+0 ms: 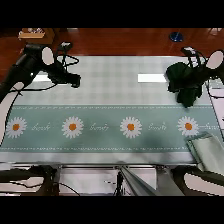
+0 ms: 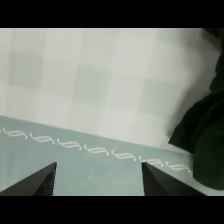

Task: Fold the shirts.

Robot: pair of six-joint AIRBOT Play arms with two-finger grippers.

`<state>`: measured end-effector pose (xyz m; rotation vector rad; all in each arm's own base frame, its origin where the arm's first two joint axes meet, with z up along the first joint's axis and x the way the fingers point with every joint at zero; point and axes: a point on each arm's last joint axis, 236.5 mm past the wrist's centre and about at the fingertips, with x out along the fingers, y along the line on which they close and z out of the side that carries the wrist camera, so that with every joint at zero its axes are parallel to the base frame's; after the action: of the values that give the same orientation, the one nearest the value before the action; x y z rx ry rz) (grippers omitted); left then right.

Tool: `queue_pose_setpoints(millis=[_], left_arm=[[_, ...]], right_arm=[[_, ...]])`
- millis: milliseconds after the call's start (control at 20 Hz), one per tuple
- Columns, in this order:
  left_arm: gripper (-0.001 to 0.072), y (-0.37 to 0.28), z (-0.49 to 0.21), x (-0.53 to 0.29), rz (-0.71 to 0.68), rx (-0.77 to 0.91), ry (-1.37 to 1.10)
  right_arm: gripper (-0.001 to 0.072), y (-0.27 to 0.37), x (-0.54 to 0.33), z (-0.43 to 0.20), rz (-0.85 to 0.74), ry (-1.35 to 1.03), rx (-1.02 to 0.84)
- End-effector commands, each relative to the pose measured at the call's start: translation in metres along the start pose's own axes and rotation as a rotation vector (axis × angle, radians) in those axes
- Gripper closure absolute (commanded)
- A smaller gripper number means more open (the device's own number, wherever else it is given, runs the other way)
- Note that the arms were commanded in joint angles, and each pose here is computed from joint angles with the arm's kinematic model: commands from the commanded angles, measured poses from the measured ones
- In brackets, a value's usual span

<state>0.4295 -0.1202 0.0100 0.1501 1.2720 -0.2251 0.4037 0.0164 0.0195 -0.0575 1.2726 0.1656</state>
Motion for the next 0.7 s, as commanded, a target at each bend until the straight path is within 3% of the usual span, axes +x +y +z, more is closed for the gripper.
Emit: queue_pose_setpoints(millis=[0, 100, 300, 500, 650], left_arm=[[-0.0006, 0.0, 0.002, 0.0, 0.0, 0.0, -0.009], [-0.0006, 0.001, 0.014, -0.001, 0.001, -0.001, -0.06], [-0.0007, 0.002, 0.025, -0.018, 0.004, 0.008, -0.102], [-0.0006, 0.001, 0.032, -0.044, 0.002, 0.009, -0.162], [-0.0007, 0.0, 0.033, -0.058, 0.001, 0.01, -0.189]], right_arm=[[0.0109, 0.0, -0.001, 0.024, 0.0, -0.099, 0.01], [0.0112, -0.014, -0.007, 0.055, -0.052, -0.233, 0.016], [0.0125, -0.106, -0.068, 0.122, -0.275, -0.566, 0.27], [0.0124, -0.166, -0.051, 0.121, -0.34, -0.479, 0.303], [0.012, -0.168, -0.002, 0.109, -0.302, -0.349, 0.24]])
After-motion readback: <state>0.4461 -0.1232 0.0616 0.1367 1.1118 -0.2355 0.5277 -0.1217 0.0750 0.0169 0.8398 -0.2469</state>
